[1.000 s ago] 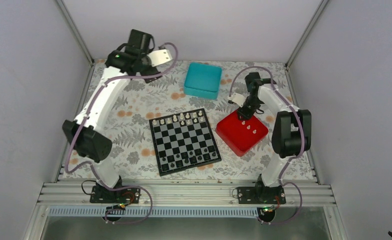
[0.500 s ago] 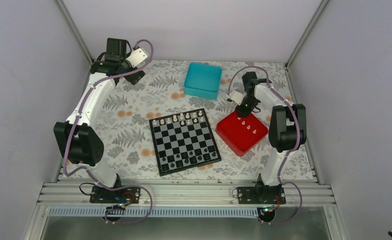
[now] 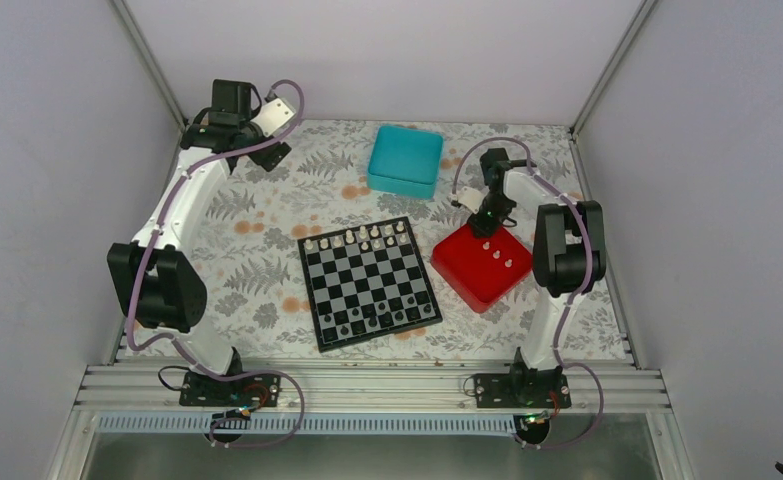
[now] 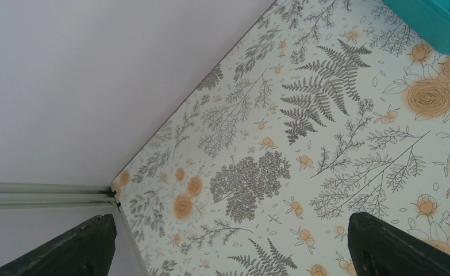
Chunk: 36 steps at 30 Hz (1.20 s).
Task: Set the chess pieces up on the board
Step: Pick up the chess piece from the storage box.
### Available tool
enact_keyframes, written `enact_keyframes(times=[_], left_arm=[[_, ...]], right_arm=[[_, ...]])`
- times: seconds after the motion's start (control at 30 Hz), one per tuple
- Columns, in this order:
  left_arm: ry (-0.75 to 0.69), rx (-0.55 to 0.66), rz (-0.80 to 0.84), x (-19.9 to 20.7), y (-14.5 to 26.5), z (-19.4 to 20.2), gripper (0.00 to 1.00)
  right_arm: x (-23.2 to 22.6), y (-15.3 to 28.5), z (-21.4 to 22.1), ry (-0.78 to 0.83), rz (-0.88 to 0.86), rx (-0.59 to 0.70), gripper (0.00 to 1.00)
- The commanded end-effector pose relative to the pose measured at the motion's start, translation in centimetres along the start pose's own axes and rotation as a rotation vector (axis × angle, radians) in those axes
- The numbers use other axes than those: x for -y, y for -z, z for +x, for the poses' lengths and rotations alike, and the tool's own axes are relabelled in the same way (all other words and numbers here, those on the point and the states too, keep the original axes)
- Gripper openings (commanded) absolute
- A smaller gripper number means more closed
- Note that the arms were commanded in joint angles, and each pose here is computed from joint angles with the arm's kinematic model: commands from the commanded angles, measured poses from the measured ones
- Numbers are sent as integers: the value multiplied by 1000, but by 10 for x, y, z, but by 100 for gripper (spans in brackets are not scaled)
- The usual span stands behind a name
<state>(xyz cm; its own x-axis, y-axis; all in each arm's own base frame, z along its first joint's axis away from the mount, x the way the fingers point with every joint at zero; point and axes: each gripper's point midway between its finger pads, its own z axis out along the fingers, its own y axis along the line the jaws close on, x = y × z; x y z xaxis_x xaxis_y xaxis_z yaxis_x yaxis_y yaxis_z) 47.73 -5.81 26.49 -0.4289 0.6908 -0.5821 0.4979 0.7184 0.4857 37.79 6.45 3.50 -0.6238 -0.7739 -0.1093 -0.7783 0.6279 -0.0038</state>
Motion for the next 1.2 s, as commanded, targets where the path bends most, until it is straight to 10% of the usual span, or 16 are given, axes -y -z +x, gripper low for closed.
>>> enact_keyframes(times=[0.0,0.8,1.17], left_arm=[[28,41,-8,-4,7,-6,100],[19,67,29,7,17,-1,100],[31,69,16,9,18,5,100]], right_arm=[[0,-5,-5,-6,0,8,20],[-3,-6,1,-24,4,-11,11],[-12,75,-24,35,96,18,7]])
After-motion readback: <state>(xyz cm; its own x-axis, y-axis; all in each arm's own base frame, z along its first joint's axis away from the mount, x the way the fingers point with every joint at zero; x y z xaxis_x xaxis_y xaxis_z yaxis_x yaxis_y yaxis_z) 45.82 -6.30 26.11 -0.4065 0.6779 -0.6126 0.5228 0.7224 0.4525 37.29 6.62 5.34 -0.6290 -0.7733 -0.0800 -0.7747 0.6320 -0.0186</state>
